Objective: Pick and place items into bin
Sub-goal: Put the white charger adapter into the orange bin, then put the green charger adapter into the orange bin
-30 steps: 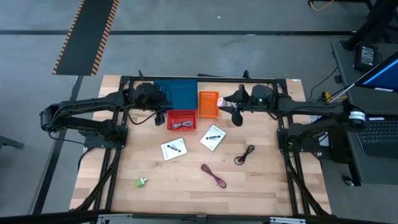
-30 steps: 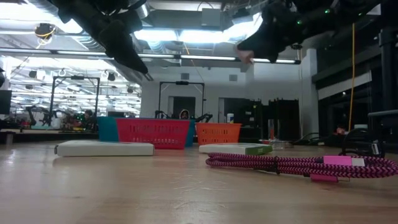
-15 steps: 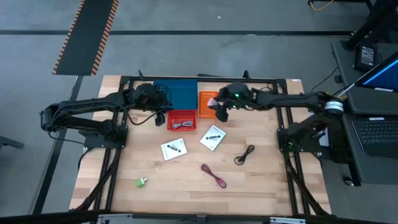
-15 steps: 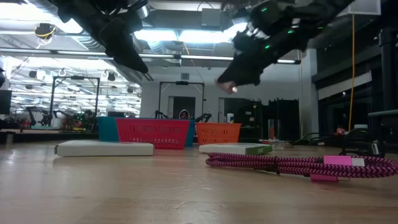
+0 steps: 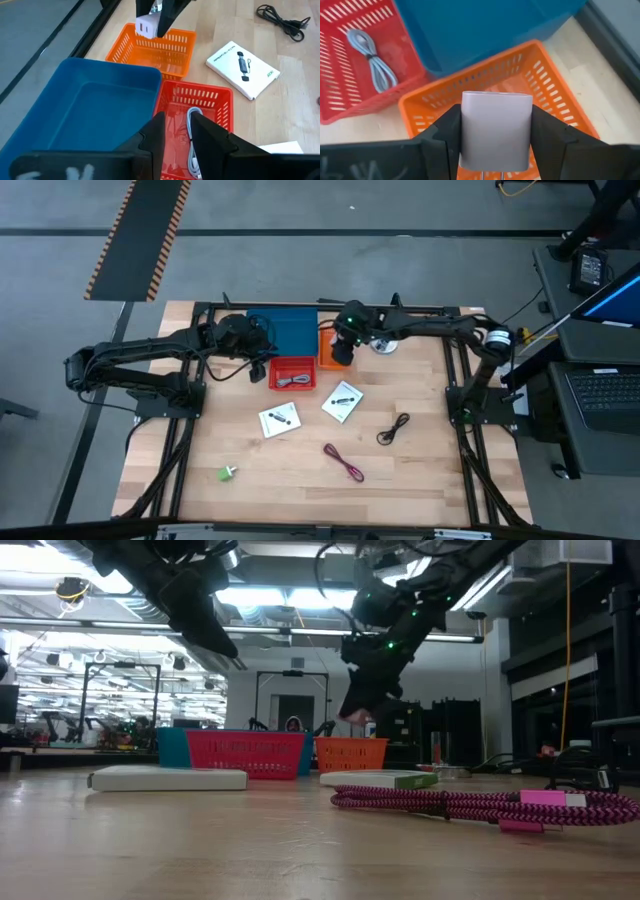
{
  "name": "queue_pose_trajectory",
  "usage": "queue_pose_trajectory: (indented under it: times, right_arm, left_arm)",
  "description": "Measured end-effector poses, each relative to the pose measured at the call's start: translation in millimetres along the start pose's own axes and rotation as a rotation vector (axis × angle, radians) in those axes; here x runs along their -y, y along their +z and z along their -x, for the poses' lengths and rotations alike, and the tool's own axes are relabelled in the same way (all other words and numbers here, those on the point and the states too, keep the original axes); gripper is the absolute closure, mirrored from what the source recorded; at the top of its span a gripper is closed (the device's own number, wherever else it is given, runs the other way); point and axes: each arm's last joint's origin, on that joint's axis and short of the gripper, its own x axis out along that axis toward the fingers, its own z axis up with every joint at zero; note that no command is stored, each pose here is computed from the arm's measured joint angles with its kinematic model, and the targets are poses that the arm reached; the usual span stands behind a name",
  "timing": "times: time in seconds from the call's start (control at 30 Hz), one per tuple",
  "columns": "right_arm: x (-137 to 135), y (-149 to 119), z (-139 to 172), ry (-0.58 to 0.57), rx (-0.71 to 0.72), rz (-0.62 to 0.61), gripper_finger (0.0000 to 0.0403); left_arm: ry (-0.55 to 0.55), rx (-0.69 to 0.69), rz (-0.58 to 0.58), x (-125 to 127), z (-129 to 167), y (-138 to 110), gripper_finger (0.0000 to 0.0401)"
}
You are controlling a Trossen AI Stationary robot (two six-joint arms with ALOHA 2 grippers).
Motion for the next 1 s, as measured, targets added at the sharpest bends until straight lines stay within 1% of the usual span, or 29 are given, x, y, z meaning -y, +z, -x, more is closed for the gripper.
queue_pose_trajectory:
  times: [0.17, 0.37, 0.73, 0.93, 1.0]
  right_arm:
    - [0.4, -7.6, -16.9, -0.002, -0.05, 0.002, 0.0237]
    - [0.8, -11.6, -29.2, -0.002, -0.064, 0.014, 0.0235]
    - [1.2, -12.5, -30.9, -0.012, -0.07, 0.052, 0.0187]
    - [3.4, -12.4, -30.7, -0.077, -0.069, 0.06, 0.0183]
    - [3.3, -11.2, -26.9, -0.079, -0.065, 0.08, 0.0186]
  left_arm:
    - [0.0, -0.003, -0.001, 0.0, 0.0, -0.3, 0.0313]
    - [0.0, -0.003, -0.001, 0.0, 0.0, -0.2, 0.0313]
    - [-0.001, -0.005, 0.001, 0.0, 0.0, -0.4, 0.0313]
    - [-0.001, -0.005, 0.025, 0.1, 0.0, -0.4, 0.0313]
    - [-0.006, -0.005, 0.028, 0.2, 0.0, -0.5, 0.0313]
